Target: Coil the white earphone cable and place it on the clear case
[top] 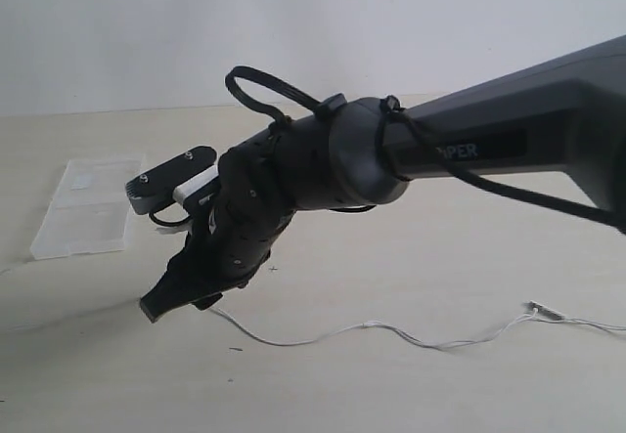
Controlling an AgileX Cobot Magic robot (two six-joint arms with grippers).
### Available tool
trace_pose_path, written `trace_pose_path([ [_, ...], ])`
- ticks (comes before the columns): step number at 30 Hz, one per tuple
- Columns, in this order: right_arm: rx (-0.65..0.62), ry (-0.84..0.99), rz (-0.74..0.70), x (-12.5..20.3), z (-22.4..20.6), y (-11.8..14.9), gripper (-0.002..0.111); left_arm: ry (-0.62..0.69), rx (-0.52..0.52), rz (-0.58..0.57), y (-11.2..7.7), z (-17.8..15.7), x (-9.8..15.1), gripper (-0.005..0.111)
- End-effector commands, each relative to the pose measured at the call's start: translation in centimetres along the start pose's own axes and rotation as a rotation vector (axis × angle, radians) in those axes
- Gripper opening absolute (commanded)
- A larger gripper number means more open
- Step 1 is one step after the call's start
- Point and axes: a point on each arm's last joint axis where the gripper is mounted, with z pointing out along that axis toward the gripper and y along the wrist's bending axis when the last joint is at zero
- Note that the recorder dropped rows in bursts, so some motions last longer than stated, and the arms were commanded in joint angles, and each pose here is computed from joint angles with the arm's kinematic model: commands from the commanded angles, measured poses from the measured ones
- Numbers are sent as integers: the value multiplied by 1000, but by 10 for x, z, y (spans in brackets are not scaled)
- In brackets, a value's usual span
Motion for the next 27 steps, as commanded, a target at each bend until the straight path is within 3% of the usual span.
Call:
trace_pose_path([
  [1, -20, -10, 20, -1, 5, 0, 47, -5, 1, 1, 0, 0, 0, 0],
  [20, -25, -37, 36, 4, 28, -1, 47, -5, 1, 1, 0, 0, 0, 0],
  [27, -24, -41, 34, 3, 28, -1, 42, -5, 1, 1, 0, 0, 0, 0],
])
